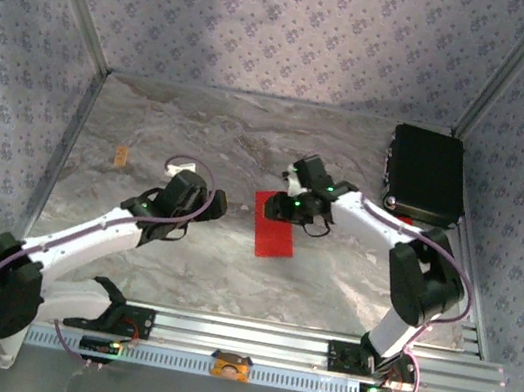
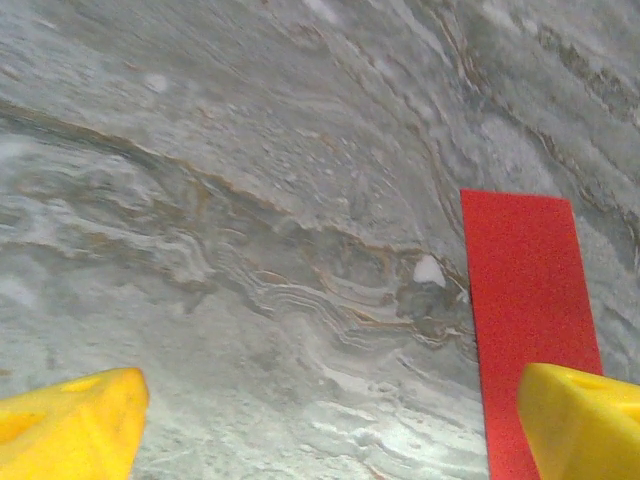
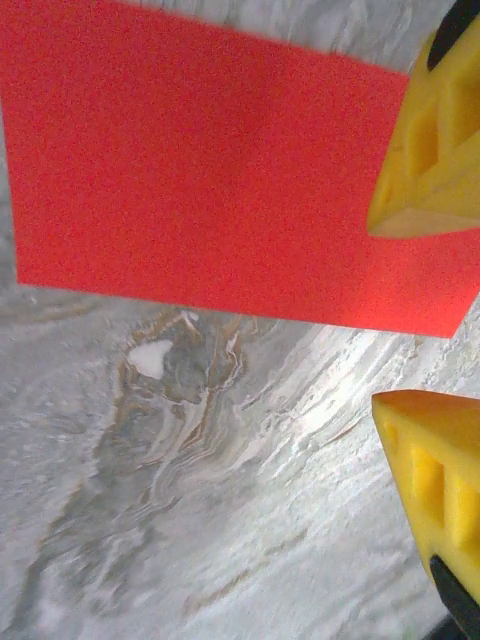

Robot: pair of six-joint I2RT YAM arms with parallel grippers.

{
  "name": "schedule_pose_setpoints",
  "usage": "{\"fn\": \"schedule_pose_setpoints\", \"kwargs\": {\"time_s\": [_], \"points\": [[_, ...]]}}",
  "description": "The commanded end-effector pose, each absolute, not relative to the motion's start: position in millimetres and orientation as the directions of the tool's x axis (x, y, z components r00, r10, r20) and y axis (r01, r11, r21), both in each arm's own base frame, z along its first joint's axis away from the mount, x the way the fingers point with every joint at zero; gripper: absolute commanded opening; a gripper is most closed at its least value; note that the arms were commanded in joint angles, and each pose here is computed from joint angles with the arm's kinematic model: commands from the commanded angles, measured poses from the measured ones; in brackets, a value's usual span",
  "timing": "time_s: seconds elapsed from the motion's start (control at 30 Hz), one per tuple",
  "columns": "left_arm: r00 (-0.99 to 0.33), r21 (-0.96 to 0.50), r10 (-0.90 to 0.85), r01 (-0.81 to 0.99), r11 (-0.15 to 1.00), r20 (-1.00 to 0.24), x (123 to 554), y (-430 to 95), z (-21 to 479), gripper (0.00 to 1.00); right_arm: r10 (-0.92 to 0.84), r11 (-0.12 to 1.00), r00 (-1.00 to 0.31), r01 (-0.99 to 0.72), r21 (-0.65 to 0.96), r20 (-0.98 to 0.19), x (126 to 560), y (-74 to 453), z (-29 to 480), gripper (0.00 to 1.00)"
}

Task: Fold a paper plane with a square sheet of paper (pick it up from the middle)
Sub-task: Turn over the paper at the center of the table.

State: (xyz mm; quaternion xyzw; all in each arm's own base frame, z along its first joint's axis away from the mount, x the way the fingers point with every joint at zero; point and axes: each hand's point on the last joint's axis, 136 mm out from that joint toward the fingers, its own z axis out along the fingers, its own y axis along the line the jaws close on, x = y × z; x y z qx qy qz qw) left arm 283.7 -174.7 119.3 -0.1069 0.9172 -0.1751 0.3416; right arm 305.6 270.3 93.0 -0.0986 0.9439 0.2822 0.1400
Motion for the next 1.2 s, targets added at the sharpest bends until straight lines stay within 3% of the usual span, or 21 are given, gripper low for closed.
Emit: {"fn": "schedule_pose_setpoints", "kwargs": {"time_s": [0.0,0.1,0.37,0.93,1.17], "points": [[-0.778,-0.454,-0.282,0.005,0.891,-0.561,292.5,-203.9,130.1,0.88,-0.056,0.748,-0.964,-0.213,0.629,-0.259,299.4,265.8,91.8,0.42],[-0.817,-0.478,-0.257,0.025,0.878,-0.515,294.3,-220.2,122.3,0.82,-0.008,0.73,-0.983,-0.132,0.67,-0.185,302.9,249.6,73.8,0.25],[-0.901,-0.542,-0.189,0.059,0.838,-0.391,294.5,-258.9,101.4,0.68,0.029,0.72,-0.991,-0.069,0.69,-0.129,310.0,240.1,49.1,0.06],[-0.967,-0.642,-0.138,0.034,0.766,-0.215,300.2,-306.4,73.3,0.55,0.157,0.761,-0.986,0.16,0.628,0.061,284.5,216.3,-15.5,0.04],[-0.977,-0.635,-0.139,-0.005,0.773,-0.161,302.1,-311.6,55.7,0.51,0.176,0.77,-0.982,0.183,0.611,0.073,280.0,211.0,-19.3,0.04]]}}
